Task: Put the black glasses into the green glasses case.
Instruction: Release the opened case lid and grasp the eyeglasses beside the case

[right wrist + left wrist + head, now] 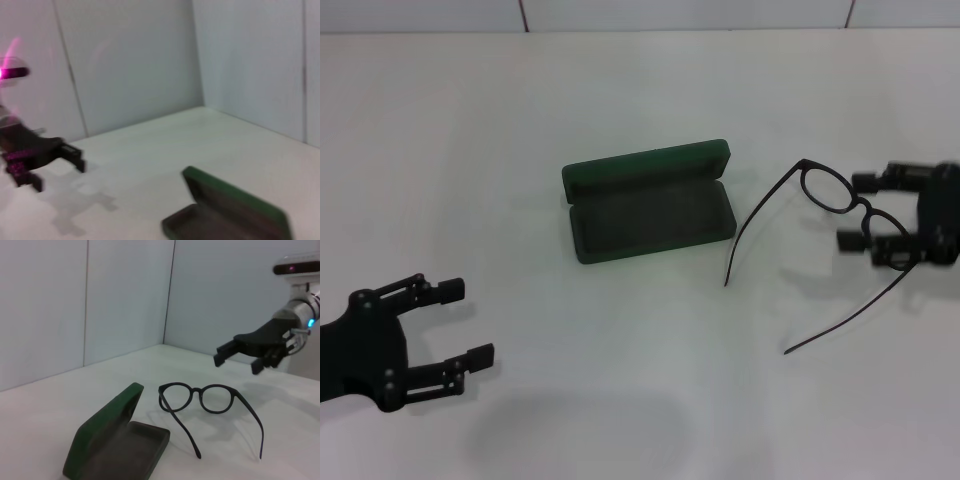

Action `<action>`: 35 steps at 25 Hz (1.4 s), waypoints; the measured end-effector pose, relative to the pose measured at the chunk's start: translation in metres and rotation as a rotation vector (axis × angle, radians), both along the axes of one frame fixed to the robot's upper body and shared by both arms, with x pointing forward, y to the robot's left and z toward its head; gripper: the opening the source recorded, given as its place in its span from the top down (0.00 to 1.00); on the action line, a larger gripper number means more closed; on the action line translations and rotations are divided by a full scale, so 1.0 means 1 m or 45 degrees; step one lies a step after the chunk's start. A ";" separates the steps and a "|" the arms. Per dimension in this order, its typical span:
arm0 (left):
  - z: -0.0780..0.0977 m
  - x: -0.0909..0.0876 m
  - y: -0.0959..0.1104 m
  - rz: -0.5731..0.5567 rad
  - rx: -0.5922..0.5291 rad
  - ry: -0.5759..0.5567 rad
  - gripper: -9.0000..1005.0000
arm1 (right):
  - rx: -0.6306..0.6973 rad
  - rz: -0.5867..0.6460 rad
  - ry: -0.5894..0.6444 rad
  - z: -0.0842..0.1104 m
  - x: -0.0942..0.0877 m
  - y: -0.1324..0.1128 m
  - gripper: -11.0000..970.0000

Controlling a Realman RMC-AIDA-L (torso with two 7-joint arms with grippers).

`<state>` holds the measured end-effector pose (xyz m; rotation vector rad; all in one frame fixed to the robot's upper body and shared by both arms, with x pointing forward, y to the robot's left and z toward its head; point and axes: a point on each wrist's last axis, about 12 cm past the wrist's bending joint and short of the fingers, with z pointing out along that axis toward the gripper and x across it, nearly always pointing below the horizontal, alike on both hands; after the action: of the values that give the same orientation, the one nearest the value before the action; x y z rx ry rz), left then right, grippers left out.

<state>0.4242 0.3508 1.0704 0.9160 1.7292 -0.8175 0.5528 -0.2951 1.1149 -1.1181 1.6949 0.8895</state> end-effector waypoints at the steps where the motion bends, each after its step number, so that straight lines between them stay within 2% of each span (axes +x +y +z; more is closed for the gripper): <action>1: 0.000 -0.001 0.003 -0.001 -0.002 0.015 0.16 | -0.035 -0.027 0.030 0.015 0.010 -0.002 0.15; 2: 0.000 -0.001 0.003 -0.004 0.001 0.022 0.17 | -0.045 -0.035 0.044 0.018 0.012 -0.003 0.15; 3: -0.001 -0.001 0.003 -0.007 0.005 0.029 0.17 | -0.101 -0.068 0.088 0.030 0.022 -0.003 0.15; 11: -0.006 0.005 -0.001 -0.037 0.004 0.074 0.17 | -0.356 -0.242 0.383 0.087 0.067 0.007 0.15; 12: -0.007 0.005 -0.001 -0.040 0.007 0.075 0.17 | -0.356 -0.242 0.383 0.087 0.067 0.007 0.15; 13: -0.006 0.006 -0.002 -0.044 0.008 0.073 0.17 | -0.441 -0.310 0.478 0.097 0.077 0.015 0.15; 18: -0.006 0.015 -0.010 -0.080 0.018 0.069 0.17 | -0.558 -0.432 0.630 0.100 0.088 0.024 0.16; 22: -0.009 0.020 -0.012 -0.070 0.042 0.071 0.17 | -0.697 -0.467 0.736 0.094 0.097 0.045 0.16; 30: -0.008 0.026 -0.016 -0.074 0.051 0.057 0.18 | -0.872 -0.498 0.762 0.071 0.098 0.080 0.16; 35: -0.008 0.028 -0.017 -0.078 0.051 0.052 0.18 | -0.915 -0.507 0.757 0.064 0.097 0.088 0.16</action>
<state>0.4525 0.3339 1.0627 0.9894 1.7655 -0.8496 0.6494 -0.2069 1.1790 -0.9278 2.7503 0.3592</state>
